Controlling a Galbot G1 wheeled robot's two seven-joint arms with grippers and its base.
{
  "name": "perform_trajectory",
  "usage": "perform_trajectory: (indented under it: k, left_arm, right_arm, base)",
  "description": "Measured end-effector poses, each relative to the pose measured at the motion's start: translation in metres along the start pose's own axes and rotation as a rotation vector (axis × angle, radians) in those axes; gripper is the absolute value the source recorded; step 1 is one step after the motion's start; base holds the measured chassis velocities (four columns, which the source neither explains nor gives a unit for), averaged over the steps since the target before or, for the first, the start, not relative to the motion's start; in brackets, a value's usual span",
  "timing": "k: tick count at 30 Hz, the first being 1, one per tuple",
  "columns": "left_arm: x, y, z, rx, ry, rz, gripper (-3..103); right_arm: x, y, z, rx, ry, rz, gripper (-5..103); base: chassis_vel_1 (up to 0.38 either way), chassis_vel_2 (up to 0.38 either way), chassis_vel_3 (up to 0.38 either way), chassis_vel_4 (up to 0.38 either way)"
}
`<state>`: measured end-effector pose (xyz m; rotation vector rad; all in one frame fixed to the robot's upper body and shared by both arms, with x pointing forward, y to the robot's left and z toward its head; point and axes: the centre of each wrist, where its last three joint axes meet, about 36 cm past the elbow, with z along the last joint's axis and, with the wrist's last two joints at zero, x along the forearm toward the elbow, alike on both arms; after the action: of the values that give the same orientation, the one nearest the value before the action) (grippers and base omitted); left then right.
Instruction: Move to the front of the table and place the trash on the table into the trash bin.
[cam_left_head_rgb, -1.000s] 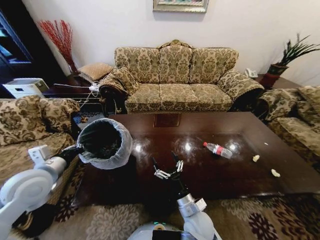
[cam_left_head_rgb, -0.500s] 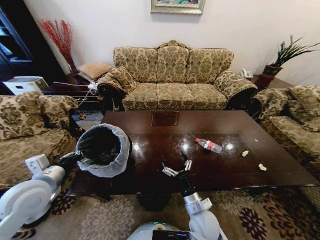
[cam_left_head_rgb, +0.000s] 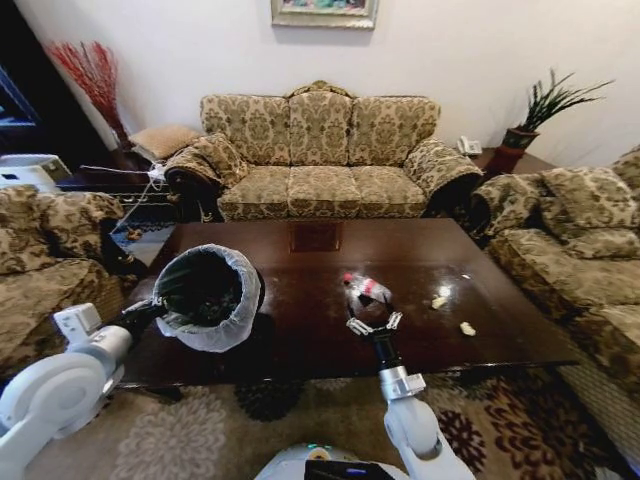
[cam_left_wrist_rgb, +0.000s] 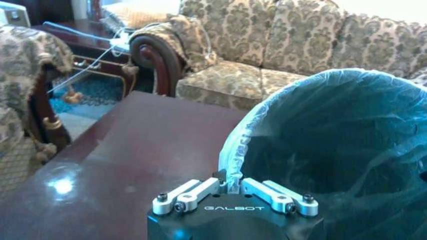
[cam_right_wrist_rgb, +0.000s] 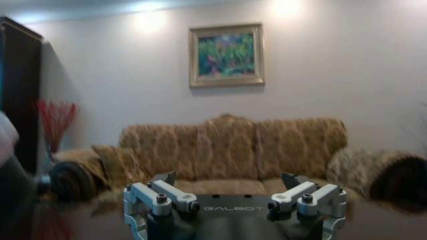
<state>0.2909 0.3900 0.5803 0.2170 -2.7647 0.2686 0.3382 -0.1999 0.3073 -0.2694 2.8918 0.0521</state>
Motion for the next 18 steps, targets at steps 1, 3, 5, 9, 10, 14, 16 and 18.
perform_trajectory:
  k: [1,3,5,9,10,14,16,18]
  left_arm:
    - [0.0,-0.001,0.0,0.001,-0.001,0.004,0]
    - [0.0,-0.001,0.0,0.003,0.0,0.007,0]
    - [0.0,0.0,0.002,0.006,0.005,0.009,0]
    - [-0.002,0.002,0.003,0.005,0.007,0.004,0]
    - [-0.002,0.003,0.003,0.006,0.008,0.003,0]
    - [-0.003,0.002,0.003,0.007,0.006,0.005,0]
    - [-0.003,0.002,0.003,0.008,0.005,0.007,0]
    - [-0.001,0.0,0.004,0.014,0.003,0.017,0]
  right_arm:
    - [-0.001,-0.011,0.011,0.011,0.017,-0.006,100]
    - [-0.004,-0.025,0.02,0.032,0.03,-0.013,100]
    - [-0.013,-0.061,0.035,0.076,0.055,-0.048,100]
    - [-0.023,-0.087,0.042,0.077,0.079,-0.092,100]
    - [-0.032,-0.099,0.045,0.069,0.089,-0.125,100]
    - [-0.059,-0.11,0.056,0.077,0.115,-0.163,100]
    - [-0.064,-0.109,0.058,0.07,0.124,-0.166,100]
    - [-0.079,-0.101,0.063,0.045,0.16,-0.186,100]
  base:
    - [-0.227,-0.161,0.194,0.195]
    - [-0.188,-0.161,0.151,0.132]
    - [-0.068,-0.042,0.056,0.018]
    - [0.011,0.033,-0.018,-0.012]
    - [0.057,0.081,-0.044,-0.03]
    - [0.056,0.057,-0.02,0.001]
    - [0.0,0.0,0.0,0.0]
    - [0.0,0.0,0.0,0.0]
